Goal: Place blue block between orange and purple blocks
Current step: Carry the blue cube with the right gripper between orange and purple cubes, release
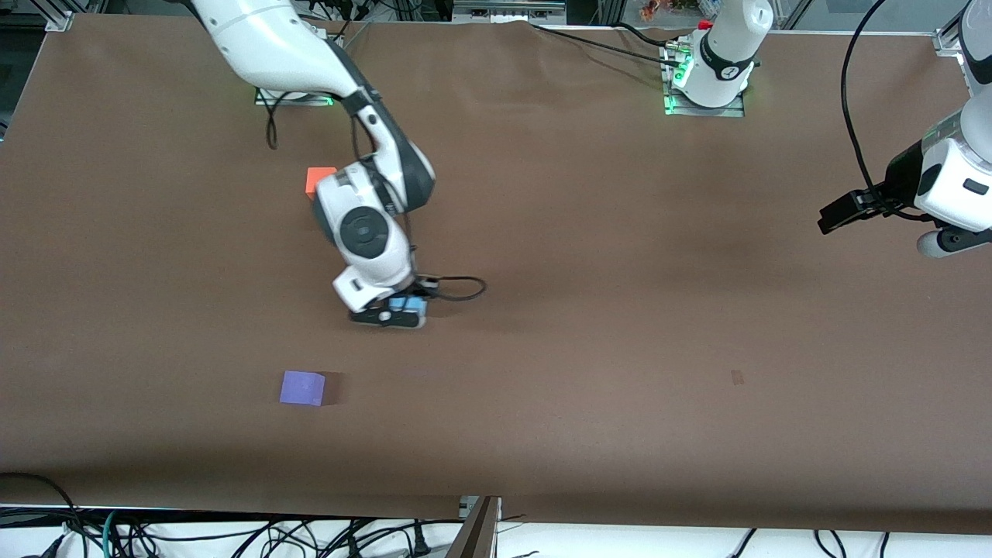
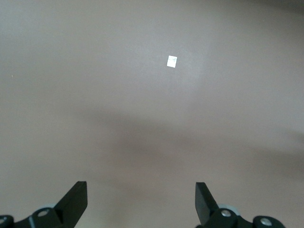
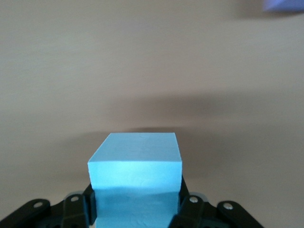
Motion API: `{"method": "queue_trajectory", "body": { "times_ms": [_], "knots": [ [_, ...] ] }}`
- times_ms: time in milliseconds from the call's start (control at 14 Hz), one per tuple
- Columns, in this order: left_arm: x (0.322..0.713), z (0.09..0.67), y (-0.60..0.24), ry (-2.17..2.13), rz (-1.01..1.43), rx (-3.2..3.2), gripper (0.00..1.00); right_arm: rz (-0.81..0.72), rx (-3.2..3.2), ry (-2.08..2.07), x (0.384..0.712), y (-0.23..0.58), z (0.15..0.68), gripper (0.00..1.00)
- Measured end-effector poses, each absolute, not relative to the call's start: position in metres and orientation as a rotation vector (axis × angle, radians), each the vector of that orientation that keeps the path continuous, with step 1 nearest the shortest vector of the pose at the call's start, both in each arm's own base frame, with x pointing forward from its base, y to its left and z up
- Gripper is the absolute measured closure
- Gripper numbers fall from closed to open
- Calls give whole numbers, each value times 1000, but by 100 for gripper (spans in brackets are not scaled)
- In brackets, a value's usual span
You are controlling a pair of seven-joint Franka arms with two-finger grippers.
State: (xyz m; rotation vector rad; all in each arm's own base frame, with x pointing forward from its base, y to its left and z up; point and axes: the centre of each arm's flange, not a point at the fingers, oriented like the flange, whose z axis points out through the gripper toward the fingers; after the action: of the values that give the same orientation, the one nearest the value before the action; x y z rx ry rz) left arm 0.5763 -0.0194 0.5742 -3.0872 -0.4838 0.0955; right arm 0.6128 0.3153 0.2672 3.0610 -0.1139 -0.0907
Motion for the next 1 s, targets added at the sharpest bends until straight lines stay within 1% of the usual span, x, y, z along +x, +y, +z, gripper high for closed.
{"method": "queue_trajectory", "body": {
  "times_ms": [143, 286, 500, 786, 857, 1000],
  "knots": [
    [576, 574, -19, -484, 96, -3087, 0, -146, 3020, -109, 627, 260, 282, 39],
    [576, 574, -19, -484, 96, -3087, 0, -198, 3009, -122, 629, 215, 278, 39],
    [576, 574, -19, -484, 95, -3087, 0, -273, 3024, -112, 620, 163, 256, 39],
    [576, 574, -19, -484, 96, -3087, 0, -215, 3069, -115, 588, 136, 207, 39],
    [576, 574, -19, -484, 96, -3087, 0, -197, 3073, -107, 583, 135, 202, 39],
    [576, 574, -19, -484, 97, -3087, 0, -171, 3084, -87, 584, 137, 213, 24]
  ]
}}
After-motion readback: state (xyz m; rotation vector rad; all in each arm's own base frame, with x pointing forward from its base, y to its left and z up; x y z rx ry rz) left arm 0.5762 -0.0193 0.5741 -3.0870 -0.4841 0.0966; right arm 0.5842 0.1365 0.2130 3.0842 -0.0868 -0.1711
